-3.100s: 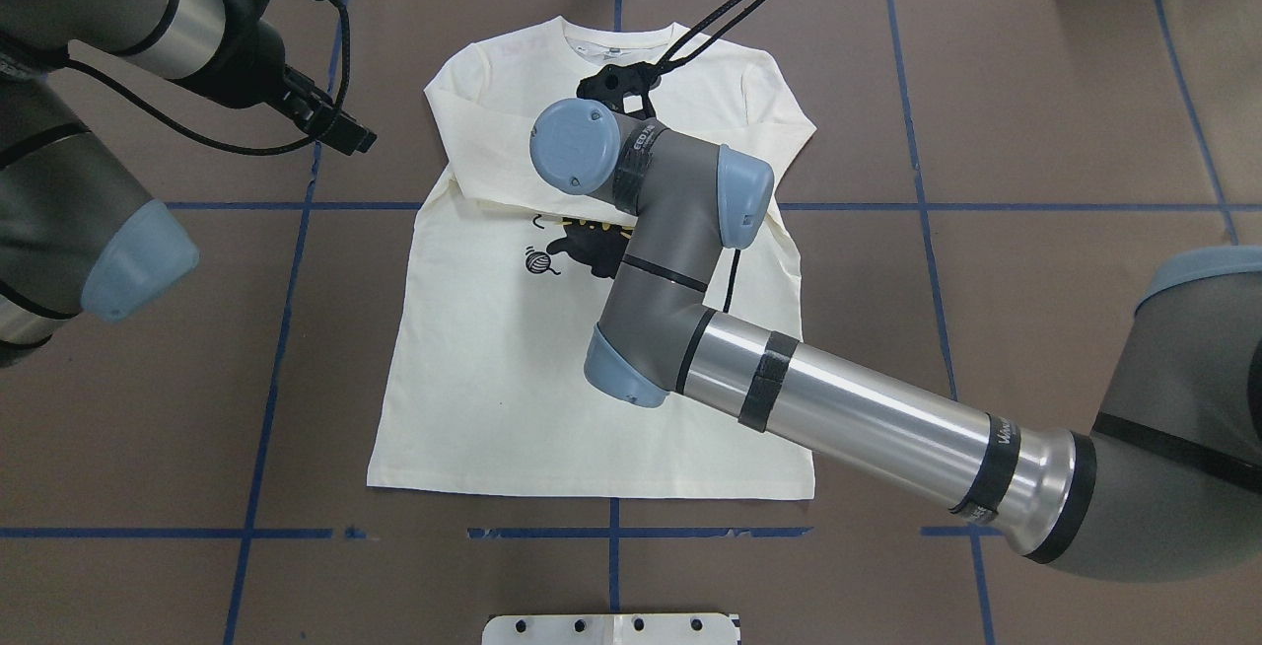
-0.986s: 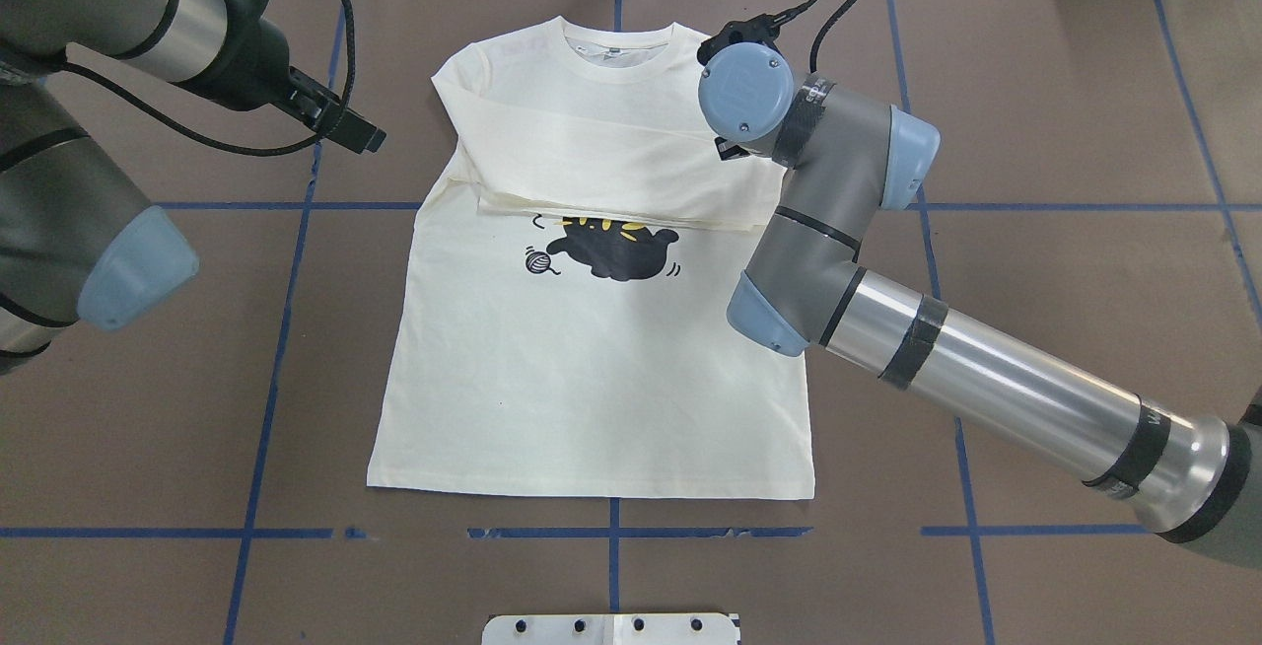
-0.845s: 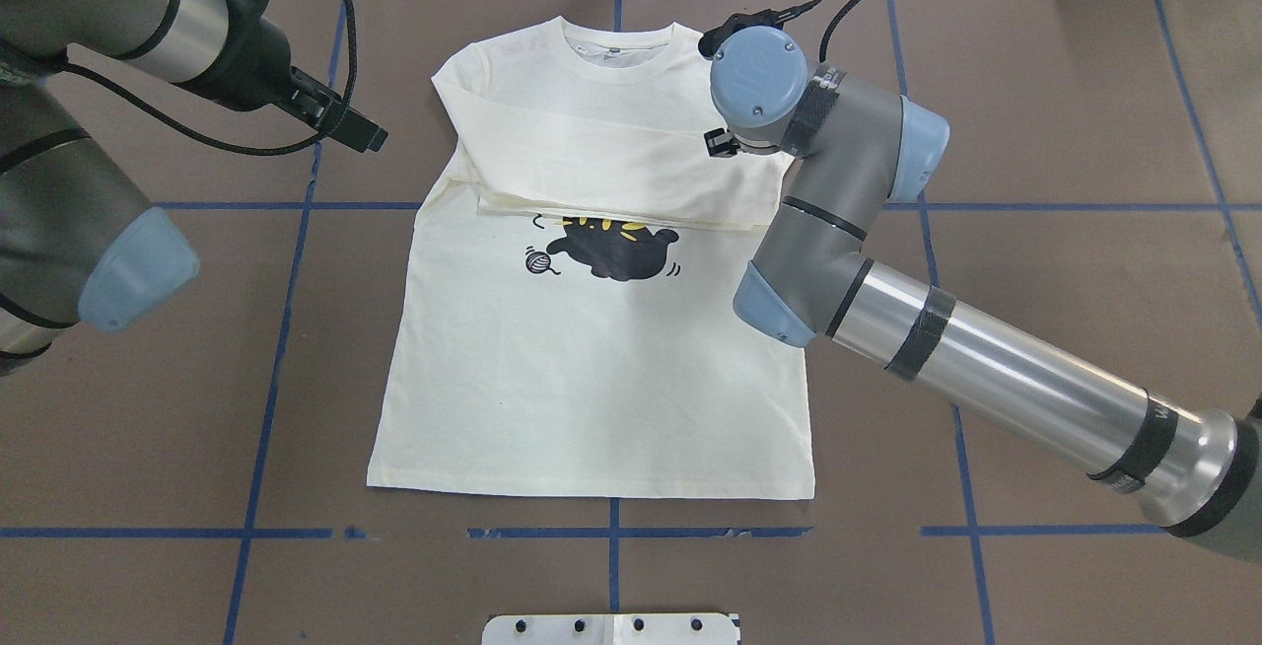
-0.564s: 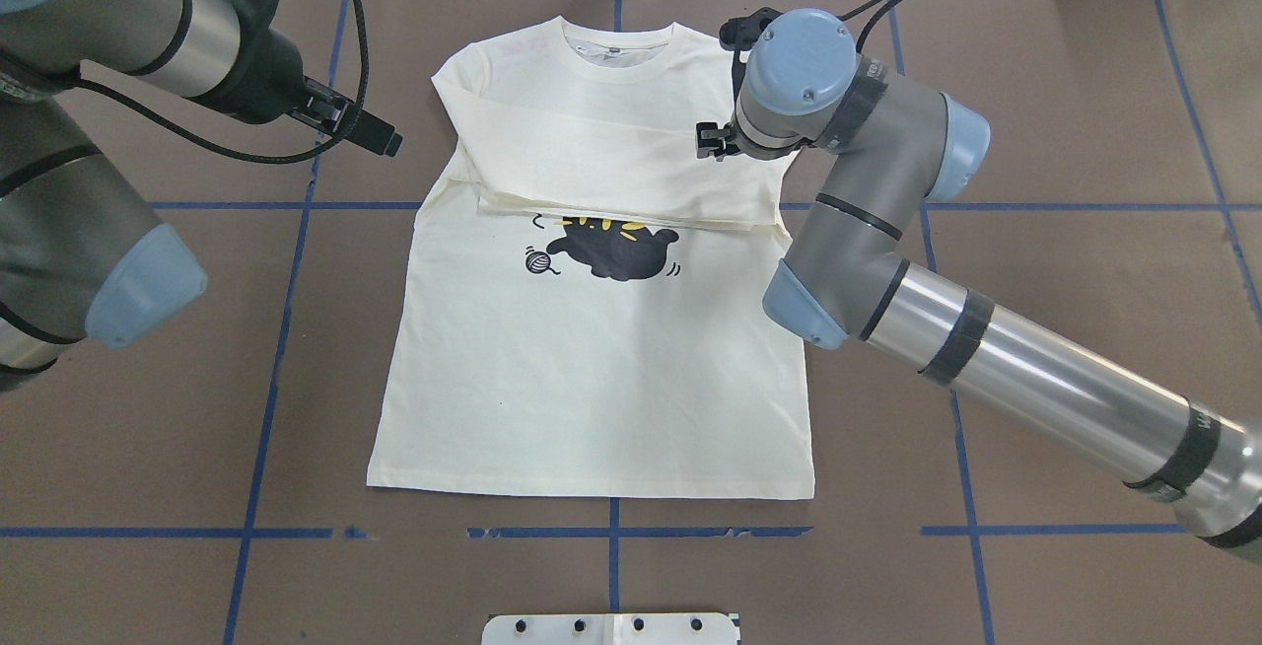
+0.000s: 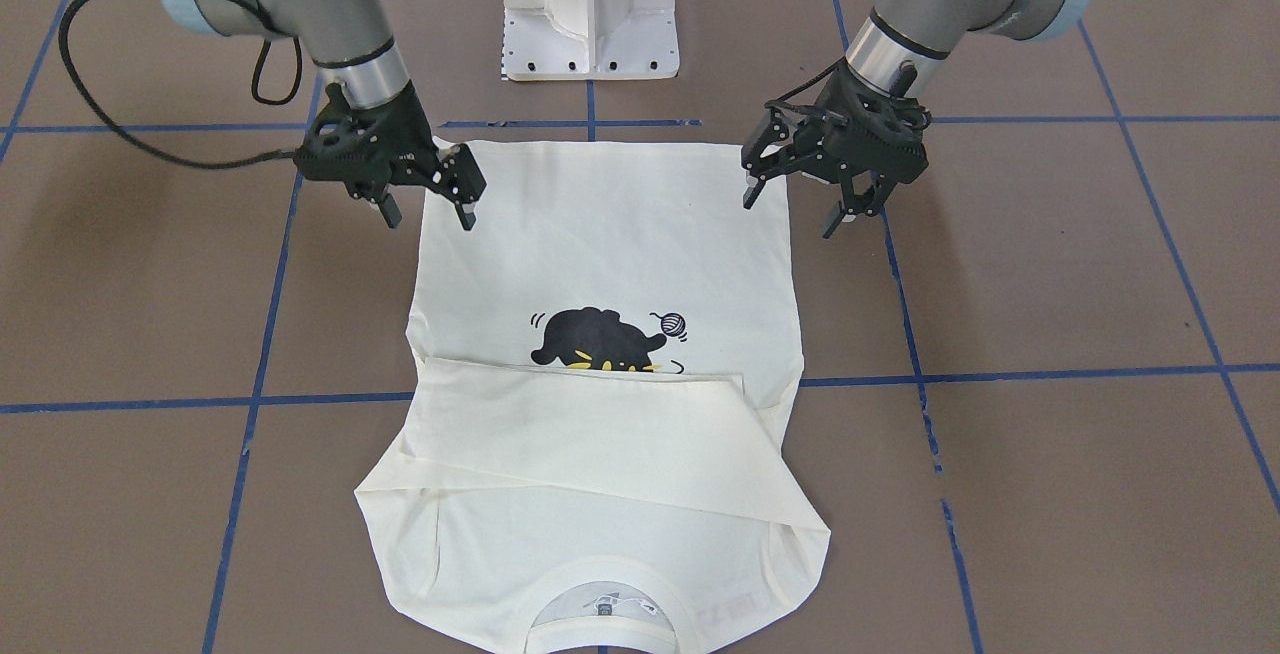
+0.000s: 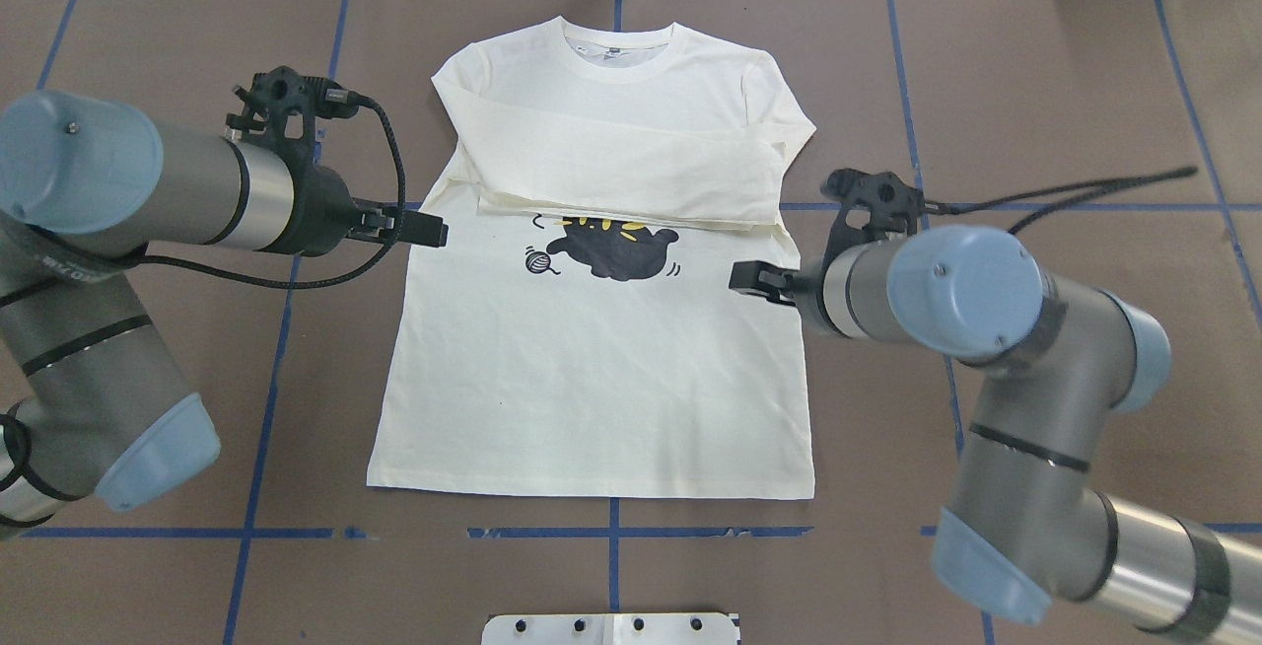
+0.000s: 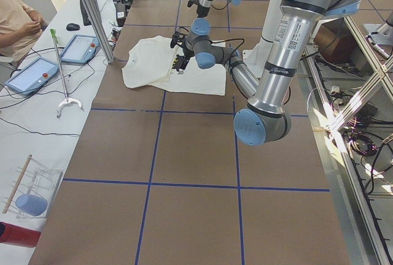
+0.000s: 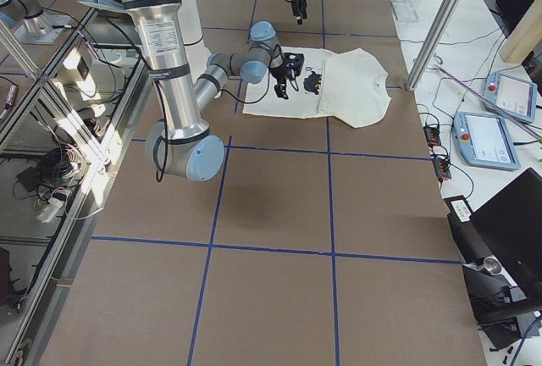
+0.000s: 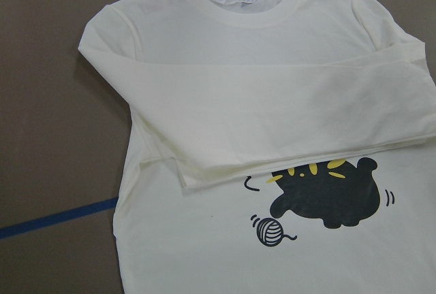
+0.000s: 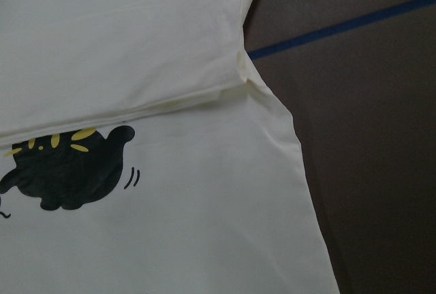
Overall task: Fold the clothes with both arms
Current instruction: 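Move both grippers down along the shirt sides toward the hem, then lower both grippers and grasp the two hem corners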
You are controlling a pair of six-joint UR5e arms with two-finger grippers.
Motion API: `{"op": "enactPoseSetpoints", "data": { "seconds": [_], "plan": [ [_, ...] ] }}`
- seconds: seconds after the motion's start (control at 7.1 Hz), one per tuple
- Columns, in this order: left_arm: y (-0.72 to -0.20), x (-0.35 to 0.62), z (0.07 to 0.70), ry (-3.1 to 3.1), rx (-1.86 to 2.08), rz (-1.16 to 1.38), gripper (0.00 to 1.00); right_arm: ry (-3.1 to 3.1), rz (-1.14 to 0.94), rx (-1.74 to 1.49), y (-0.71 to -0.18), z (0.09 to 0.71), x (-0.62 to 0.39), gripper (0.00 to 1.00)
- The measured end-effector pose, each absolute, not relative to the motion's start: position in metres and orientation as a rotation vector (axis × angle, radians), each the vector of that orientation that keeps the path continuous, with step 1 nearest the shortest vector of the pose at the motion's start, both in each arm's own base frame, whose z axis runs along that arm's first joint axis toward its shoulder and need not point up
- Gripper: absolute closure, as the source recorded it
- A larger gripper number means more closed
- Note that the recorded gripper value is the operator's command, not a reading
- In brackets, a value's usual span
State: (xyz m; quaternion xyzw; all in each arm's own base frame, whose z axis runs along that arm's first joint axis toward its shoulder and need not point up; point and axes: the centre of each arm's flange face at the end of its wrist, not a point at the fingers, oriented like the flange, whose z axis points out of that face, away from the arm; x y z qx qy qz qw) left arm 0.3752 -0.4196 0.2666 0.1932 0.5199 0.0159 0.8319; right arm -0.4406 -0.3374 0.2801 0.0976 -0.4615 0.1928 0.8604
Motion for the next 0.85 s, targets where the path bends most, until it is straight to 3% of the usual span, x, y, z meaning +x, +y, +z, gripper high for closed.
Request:
{"op": "enactPoseSetpoints", "data": {
  "seconds": [0.28, 0.56, 0.85],
  "plan": [
    [-0.363, 0.397, 0.294, 1.089, 0.33, -0.071, 0.24, -0.975, 0.518, 0.163, -0.257, 0.281, -0.445, 0.0],
    [-0.314, 0.422, 0.339, 1.017, 0.256, -0.166, 0.26, -0.958, 0.56, 0.165, -0.237, 0.285, -0.447, 0.0],
    [-0.272, 0.45, 0.363, 0.98, 0.204, -0.213, 0.37, -0.953, 0.567, 0.168, -0.235, 0.287, -0.447, 0.0]
  ]
}}
